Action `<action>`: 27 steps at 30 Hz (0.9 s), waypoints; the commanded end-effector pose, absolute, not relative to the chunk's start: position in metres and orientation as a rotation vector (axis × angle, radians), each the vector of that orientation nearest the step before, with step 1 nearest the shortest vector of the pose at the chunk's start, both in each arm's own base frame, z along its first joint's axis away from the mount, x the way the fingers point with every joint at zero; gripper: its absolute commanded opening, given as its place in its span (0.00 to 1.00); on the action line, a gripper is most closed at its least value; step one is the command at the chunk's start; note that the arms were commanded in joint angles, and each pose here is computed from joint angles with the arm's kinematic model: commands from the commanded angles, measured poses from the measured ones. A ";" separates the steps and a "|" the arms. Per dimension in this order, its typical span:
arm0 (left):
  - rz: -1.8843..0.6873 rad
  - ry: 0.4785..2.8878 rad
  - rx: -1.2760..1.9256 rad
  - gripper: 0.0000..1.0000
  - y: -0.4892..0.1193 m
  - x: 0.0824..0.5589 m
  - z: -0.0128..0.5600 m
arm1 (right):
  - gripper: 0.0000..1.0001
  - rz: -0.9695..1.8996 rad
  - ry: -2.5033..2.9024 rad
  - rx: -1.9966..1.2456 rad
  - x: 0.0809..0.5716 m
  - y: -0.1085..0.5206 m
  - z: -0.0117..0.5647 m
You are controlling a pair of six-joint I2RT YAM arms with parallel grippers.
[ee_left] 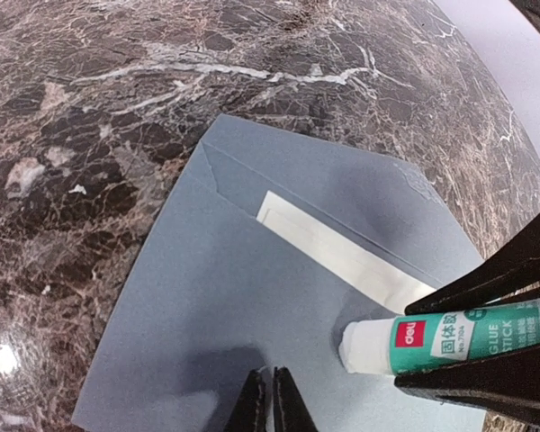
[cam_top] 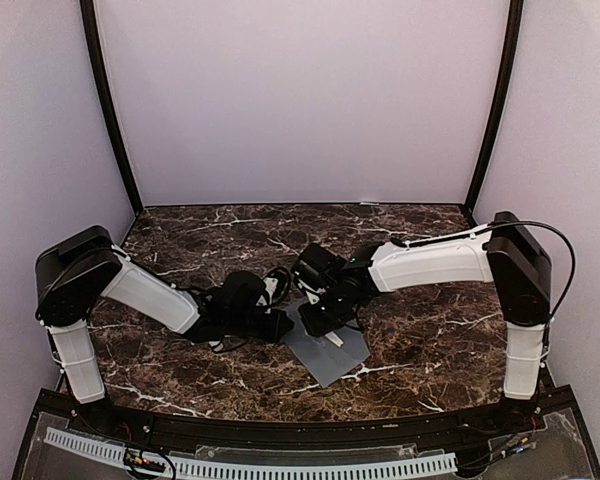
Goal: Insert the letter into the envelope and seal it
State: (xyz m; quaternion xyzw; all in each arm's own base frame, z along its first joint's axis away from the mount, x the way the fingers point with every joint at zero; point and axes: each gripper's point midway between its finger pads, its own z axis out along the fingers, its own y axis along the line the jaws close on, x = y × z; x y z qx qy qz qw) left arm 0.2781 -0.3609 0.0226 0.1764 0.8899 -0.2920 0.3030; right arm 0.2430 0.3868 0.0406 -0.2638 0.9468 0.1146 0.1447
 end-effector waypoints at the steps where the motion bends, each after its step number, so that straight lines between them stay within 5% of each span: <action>1: -0.706 2.427 0.465 0.06 -0.346 0.271 0.001 | 0.00 0.239 2.801 -0.767 0.221 0.358 0.030; 27: -0.723 2.411 0.517 0.06 -0.350 0.269 -0.001 | 0.00 0.287 2.822 -0.791 0.175 0.356 0.024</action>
